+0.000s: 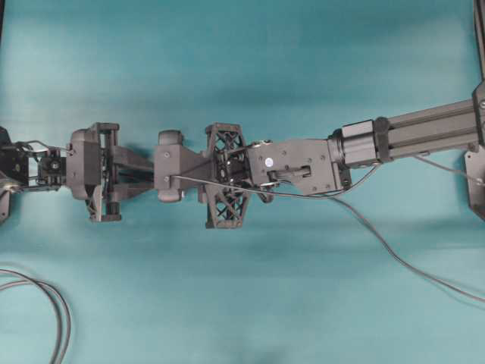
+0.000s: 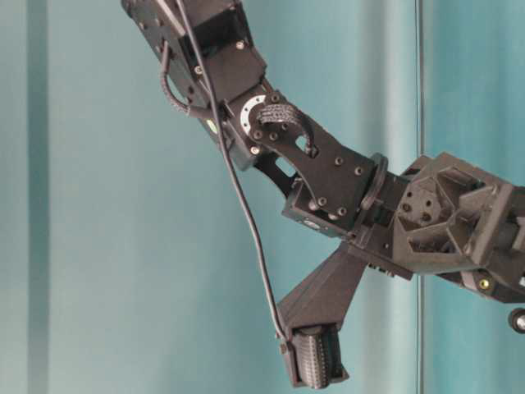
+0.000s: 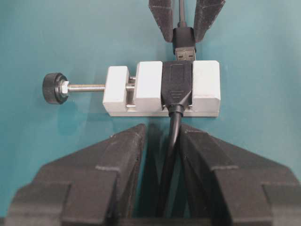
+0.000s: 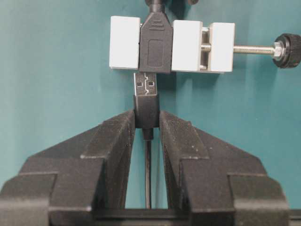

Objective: Insert the USB cable into the female connector supported by the left arm.

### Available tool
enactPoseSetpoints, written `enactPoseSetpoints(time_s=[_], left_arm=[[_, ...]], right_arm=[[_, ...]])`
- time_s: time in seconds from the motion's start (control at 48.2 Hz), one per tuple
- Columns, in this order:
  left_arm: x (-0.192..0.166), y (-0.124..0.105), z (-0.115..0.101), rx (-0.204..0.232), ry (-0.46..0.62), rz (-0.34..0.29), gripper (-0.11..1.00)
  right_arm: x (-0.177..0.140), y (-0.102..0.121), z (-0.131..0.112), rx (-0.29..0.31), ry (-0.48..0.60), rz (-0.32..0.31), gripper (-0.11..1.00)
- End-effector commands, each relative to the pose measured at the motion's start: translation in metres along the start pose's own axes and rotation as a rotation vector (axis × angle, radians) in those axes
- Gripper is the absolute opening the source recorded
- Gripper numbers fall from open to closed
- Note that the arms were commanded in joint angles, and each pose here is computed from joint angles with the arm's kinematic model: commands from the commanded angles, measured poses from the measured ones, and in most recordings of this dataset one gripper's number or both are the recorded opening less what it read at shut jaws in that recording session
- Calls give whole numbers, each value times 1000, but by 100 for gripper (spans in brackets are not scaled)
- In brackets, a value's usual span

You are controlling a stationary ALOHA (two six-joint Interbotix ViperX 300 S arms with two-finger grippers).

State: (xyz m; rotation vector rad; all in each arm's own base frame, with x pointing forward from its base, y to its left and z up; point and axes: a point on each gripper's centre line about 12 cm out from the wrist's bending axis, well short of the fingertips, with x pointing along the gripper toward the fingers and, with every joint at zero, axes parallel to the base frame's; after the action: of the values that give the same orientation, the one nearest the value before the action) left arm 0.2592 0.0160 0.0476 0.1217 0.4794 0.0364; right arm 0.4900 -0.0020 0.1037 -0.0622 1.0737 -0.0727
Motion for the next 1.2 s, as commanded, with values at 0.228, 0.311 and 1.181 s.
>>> enactPoseSetpoints(time_s=[0.228,0.311,1.181], left_arm=[[2,1,5,-16,-12,4,36],[1,1,6,-15,-14,3,36],[9,0,18,-11,-39,-4,36]], right_arm=[[-14,-5,21,9,-64,-4,22],[-15,-8,23,5,-69,-11,22],[-10,-6,30,-20,-66,-28,22]])
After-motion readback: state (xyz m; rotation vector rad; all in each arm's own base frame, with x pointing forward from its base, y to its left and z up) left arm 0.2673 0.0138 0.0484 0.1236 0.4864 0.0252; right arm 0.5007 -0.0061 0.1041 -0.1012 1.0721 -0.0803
